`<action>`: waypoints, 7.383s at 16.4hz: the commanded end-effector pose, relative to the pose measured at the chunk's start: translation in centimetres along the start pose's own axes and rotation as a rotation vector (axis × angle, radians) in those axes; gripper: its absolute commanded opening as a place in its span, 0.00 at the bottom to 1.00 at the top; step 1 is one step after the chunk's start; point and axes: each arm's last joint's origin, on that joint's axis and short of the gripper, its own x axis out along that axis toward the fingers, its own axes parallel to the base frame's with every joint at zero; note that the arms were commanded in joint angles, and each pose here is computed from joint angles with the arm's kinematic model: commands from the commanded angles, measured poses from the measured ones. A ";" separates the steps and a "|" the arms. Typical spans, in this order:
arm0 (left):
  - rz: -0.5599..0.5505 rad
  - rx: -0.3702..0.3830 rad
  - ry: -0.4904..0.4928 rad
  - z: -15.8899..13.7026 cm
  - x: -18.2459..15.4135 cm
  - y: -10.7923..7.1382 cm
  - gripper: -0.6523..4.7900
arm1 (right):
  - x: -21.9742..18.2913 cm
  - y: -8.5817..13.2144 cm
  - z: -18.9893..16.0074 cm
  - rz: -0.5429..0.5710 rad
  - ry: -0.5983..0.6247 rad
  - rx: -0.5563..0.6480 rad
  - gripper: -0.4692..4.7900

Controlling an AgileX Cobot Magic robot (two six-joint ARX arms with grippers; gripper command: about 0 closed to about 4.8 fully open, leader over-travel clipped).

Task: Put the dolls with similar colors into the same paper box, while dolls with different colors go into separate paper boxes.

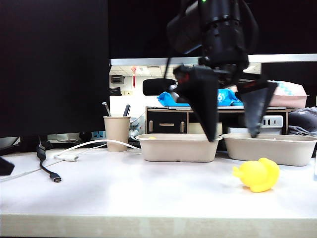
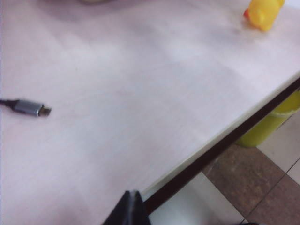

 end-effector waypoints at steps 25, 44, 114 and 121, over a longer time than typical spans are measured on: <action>-0.001 0.004 -0.024 0.2 -0.1 0.0 0.11 | 6.3 -1.9 -0.4 -0.078 0.004 0.131 1.00; -0.001 0.004 -0.024 0.2 -0.1 0.0 0.11 | 6.3 -2.0 -0.1 -0.095 -0.023 0.133 0.50; 0.585 -0.160 -0.342 1.4 -4.1 5.6 0.11 | -11.3 -4.7 -25.8 -0.214 -1.434 0.133 0.13; 0.584 -0.160 -0.342 1.4 -4.1 5.6 0.11 | -11.0 -4.7 -30.1 -0.212 -1.500 0.141 0.13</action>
